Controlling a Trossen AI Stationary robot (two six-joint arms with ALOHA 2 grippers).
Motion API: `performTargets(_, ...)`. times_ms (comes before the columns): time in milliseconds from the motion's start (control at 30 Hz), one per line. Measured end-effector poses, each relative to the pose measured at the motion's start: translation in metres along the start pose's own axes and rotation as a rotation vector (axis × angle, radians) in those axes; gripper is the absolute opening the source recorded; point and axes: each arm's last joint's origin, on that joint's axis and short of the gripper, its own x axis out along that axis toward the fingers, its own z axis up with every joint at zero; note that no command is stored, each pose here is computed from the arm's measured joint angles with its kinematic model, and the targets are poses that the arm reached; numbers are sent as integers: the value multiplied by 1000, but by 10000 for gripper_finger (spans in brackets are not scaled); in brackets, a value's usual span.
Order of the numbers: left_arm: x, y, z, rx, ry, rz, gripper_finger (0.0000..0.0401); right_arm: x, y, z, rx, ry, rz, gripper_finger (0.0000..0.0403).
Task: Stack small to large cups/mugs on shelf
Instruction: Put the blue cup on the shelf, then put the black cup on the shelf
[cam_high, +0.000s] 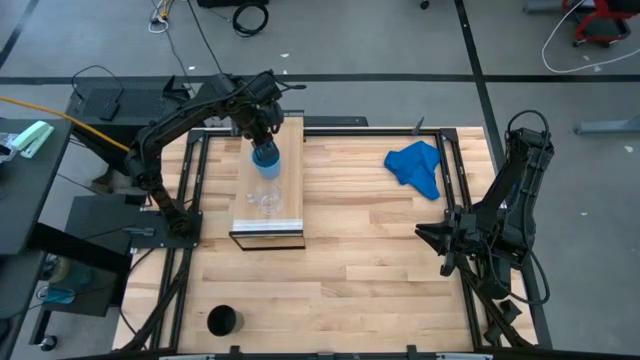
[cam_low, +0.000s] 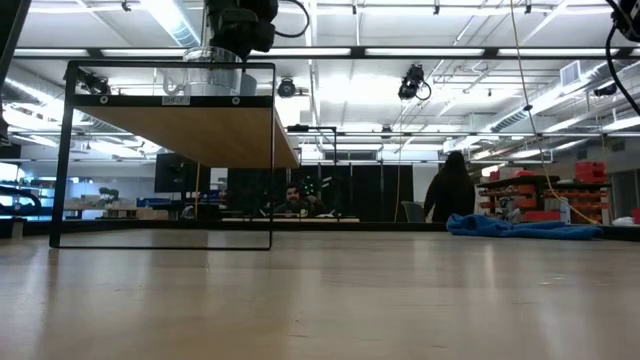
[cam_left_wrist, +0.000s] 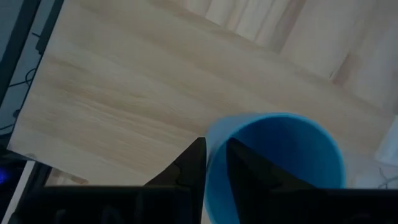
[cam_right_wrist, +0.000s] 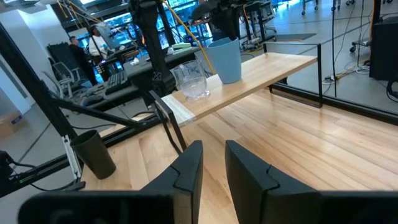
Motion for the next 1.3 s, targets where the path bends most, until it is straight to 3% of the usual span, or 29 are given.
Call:
performTargets(1000, -2, -1, -4, -28, 23, 26, 105, 0, 0, 0, 0, 0, 0, 75)
performTargets(1167, -23, 4, -9, -77, 33, 75, 105, 0, 0, 0, 0, 0, 0, 75)
performTargets(1300, -54, 8, -10, -150, -82, 105, 106, 0, 0, 0, 0, 0, 0, 75)
